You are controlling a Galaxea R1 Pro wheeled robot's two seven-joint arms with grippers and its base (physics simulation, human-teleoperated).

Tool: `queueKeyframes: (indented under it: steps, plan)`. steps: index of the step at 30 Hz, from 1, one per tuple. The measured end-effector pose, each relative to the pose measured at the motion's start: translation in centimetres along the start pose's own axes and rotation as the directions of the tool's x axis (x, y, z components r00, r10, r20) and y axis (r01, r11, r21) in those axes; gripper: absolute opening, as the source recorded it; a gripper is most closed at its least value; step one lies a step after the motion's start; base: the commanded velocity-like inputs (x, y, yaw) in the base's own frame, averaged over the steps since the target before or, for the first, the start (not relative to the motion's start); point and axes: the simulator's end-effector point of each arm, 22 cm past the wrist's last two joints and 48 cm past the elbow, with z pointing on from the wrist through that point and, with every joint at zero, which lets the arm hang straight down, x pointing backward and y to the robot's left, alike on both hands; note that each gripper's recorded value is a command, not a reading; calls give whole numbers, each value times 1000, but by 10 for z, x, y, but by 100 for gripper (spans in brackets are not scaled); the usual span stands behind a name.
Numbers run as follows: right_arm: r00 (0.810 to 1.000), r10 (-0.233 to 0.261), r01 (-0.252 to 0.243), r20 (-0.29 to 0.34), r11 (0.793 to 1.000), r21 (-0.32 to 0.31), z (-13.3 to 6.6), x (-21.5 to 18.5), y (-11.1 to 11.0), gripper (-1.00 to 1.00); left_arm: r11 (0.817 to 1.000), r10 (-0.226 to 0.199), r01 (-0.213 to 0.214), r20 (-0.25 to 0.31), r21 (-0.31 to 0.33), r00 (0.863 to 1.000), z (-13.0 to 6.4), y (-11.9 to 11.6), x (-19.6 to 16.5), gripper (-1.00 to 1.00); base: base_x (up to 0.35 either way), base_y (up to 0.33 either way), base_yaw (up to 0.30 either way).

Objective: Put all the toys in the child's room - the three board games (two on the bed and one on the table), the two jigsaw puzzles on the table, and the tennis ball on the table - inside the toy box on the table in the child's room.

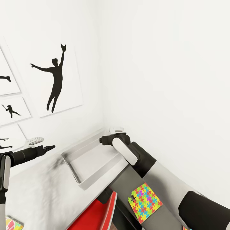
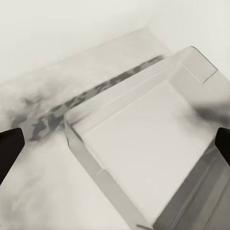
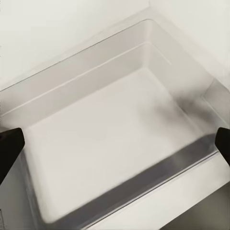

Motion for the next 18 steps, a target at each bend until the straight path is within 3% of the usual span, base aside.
queueKeyframes:
  steps: [12, 18]
  plan:
    - [1000, -3, 3, -7, 1000, 14, 2, 2, -4, 100, 1000, 2, -2, -1, 1, 1000, 0, 0, 0, 100, 0, 0, 0]
    - [999, -9, 11, -42, 1000, 28, 6, 13, -11, 100, 1000, 3, -3, -3, -6, 1000, 0, 1, 1, 100, 0, 0, 0]
